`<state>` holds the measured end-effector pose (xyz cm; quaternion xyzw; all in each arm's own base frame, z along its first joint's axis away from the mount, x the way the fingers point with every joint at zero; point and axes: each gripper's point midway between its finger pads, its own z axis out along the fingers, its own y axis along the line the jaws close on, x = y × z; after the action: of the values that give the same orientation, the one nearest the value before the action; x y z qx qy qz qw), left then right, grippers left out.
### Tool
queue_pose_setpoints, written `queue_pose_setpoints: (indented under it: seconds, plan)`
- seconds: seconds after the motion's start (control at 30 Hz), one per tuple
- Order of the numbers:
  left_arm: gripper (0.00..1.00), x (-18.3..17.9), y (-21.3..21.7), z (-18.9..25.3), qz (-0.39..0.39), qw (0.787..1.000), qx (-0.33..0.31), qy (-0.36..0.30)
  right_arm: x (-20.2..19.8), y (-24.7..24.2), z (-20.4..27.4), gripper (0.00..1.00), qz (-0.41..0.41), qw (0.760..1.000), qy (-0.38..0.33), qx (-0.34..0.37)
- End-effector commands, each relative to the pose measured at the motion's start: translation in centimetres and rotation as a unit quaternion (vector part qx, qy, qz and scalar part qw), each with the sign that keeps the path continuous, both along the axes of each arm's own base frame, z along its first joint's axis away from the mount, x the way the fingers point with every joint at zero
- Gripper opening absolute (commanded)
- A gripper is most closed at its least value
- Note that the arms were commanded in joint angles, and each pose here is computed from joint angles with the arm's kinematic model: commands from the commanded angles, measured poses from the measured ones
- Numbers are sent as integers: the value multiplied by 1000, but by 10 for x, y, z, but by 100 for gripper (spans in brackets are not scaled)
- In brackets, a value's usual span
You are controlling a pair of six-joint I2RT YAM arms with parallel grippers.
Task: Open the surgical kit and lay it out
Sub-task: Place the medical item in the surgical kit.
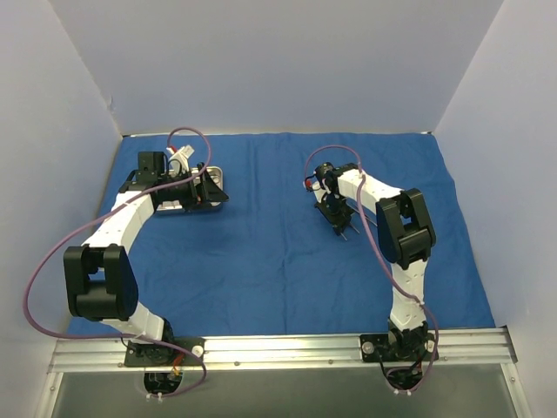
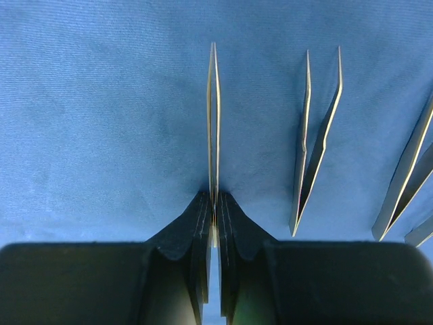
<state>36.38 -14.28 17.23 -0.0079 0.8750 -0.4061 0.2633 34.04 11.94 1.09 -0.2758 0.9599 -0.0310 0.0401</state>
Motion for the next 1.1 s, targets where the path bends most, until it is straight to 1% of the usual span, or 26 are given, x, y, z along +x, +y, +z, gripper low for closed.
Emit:
queue_pose_setpoints:
  seconds: [0.0,0.2,0.43,0.57,0.8,0.87,0.93,0.97,1.0,1.03,1.07]
  plan:
    - [94,9,4,11,-1,1000,5,-13,0,-5,3,6,3,1000,4,-14]
    - [94,10,9,10,5,1000,19,-3,-1,-5,0,12,3,1000,7,-15]
    - [94,15,15,16,27,999,30,-7,-2,-4,0,15,4,1000,7,-12]
    - [94,17,18,17,35,999,35,1,-1,-2,0,19,5,1000,7,-9]
    - [94,23,19,18,45,999,28,13,1,1,6,21,5,1000,-1,-3]
    - [94,24,20,18,50,998,29,19,4,5,17,22,2,1000,-12,7]
    - [94,30,34,18,77,996,28,28,9,8,36,23,-2,999,-33,17]
    - [94,33,40,12,93,994,41,36,10,9,44,24,-6,999,-38,20]
    - [94,38,47,14,106,992,50,38,17,12,62,25,-8,998,-63,30]
    - [94,35,51,7,115,990,62,61,19,13,72,26,-8,997,-74,33]
    - [94,39,63,-9,136,983,90,86,20,13,80,27,-11,996,-82,35]
